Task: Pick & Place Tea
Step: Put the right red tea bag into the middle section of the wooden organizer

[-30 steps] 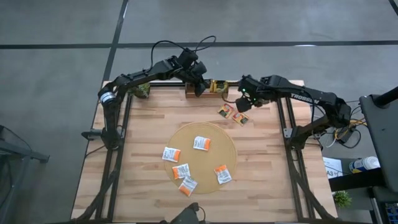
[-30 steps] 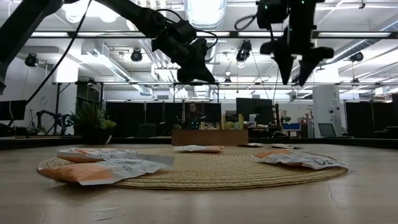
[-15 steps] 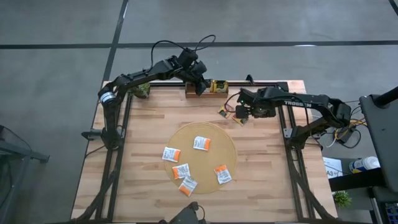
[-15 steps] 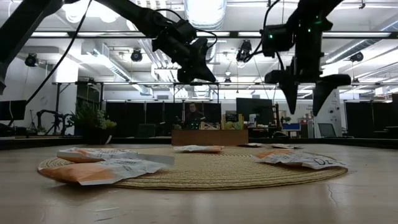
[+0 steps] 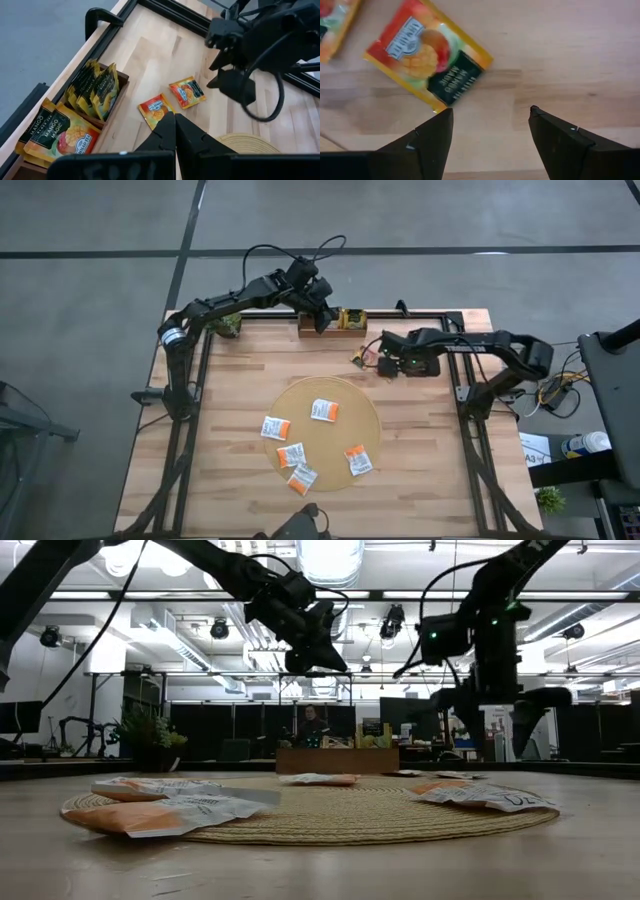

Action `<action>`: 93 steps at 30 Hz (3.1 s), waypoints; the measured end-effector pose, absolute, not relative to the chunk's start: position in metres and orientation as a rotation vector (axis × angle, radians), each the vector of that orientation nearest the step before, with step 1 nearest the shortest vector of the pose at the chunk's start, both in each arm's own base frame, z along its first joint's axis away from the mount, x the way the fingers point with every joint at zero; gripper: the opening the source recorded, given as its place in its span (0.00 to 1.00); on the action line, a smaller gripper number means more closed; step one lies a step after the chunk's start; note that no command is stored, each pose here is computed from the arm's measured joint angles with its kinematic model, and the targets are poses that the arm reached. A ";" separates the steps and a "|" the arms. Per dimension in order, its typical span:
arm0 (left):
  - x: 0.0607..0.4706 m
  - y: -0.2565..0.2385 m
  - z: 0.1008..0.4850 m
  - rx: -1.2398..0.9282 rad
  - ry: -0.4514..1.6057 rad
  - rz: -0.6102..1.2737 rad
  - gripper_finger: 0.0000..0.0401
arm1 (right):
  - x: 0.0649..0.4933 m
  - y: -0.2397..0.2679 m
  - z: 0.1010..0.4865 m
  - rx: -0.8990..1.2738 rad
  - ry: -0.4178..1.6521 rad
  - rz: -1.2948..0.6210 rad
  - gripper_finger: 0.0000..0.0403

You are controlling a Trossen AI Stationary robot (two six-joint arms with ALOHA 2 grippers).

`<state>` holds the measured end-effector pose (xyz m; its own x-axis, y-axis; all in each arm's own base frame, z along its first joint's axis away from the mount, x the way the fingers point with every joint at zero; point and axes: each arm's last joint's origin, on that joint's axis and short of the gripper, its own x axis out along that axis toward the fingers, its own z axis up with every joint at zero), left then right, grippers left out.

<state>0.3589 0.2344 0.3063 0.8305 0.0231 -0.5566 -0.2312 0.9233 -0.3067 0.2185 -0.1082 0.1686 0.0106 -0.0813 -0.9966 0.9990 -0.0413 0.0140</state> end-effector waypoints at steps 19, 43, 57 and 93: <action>0.358 0.236 0.306 -0.380 0.578 0.144 0.00 | 0.242 -0.128 0.157 1.202 1.168 -1.268 0.63; 0.355 0.241 0.306 -0.378 0.575 0.154 0.00 | 0.248 -0.136 0.133 1.188 1.194 -1.275 0.35; 0.354 0.242 0.307 -0.378 0.574 0.157 0.00 | 0.248 -0.139 0.136 1.119 1.134 -1.313 0.02; 0.333 0.224 0.357 -0.487 0.428 0.052 0.06 | 0.254 -0.106 0.319 0.010 0.919 -0.437 0.02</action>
